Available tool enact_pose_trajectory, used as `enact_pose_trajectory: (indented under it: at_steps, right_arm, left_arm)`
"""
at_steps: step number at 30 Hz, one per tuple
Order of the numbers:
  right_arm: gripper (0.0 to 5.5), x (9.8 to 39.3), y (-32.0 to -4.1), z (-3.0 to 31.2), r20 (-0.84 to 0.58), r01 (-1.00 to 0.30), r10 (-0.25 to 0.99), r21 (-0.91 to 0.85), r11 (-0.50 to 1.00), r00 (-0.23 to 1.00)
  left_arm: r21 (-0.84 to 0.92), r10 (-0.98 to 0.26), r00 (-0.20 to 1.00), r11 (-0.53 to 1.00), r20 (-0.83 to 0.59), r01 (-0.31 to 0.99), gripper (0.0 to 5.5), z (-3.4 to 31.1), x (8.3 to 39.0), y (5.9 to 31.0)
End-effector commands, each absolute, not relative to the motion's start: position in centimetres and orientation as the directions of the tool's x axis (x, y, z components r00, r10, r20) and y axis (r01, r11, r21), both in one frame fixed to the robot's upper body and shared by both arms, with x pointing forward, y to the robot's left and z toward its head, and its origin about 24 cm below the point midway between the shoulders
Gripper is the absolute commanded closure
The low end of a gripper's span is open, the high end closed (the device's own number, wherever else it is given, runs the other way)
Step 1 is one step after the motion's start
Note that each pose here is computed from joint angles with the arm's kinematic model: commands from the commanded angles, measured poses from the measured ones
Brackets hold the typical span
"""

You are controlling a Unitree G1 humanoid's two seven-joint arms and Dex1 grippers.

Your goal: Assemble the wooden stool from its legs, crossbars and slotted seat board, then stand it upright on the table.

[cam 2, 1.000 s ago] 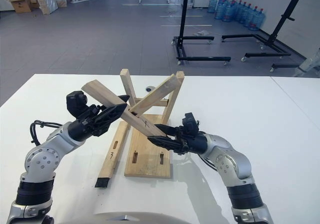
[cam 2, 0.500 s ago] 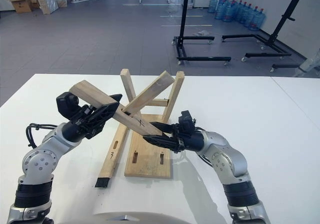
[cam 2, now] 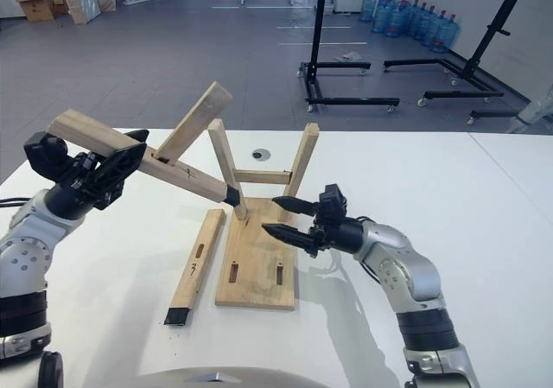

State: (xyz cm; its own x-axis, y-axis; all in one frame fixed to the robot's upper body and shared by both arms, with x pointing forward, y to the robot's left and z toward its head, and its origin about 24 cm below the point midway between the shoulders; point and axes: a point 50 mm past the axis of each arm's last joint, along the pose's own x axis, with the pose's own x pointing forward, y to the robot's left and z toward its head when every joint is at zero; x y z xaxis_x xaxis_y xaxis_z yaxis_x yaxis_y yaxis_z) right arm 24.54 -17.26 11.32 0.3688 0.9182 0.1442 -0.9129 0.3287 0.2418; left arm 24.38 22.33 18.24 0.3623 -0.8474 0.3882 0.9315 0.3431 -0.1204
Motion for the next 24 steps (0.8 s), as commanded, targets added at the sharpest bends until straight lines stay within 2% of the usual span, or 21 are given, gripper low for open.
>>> enact_pose_trajectory:
  at_steps: [1,4,7,12,15,24]
  right_arm:
    - [1.60,25.5,-21.5,13.5,0.172,-0.851,0.837,0.189,0.490,0.520]
    - [1.60,26.3,-25.1,16.0,0.204,-0.805,0.779,0.157,0.572,0.593]
    - [1.60,27.9,-26.9,17.3,0.202,-0.743,0.715,0.159,0.650,0.669]
    - [1.60,29.0,-24.7,15.7,0.151,-0.752,0.738,0.199,0.629,0.657]
    - [1.60,29.1,-23.9,14.9,0.135,-0.764,0.756,0.215,0.609,0.641]
    - [1.60,29.1,-22.8,13.8,0.121,-0.775,0.774,0.241,0.585,0.622]
  left_arm:
    - [-0.062,-0.938,0.291,0.284,0.187,0.957,3.42,17.8,22.8,21.7]
    - [-0.031,-0.965,0.251,0.249,0.071,0.968,3.42,17.8,21.7,21.5]
    - [-0.036,-0.983,0.183,0.182,0.030,0.983,3.42,18.0,21.1,20.8]
    - [-0.104,-0.995,0.077,0.069,0.067,0.992,3.42,16.7,21.2,18.2]
    - [-0.121,-0.996,0.070,0.063,0.056,0.991,3.42,15.6,21.7,17.4]
    - [-0.081,-0.995,0.088,0.092,-0.047,0.993,3.42,14.8,24.0,17.9]
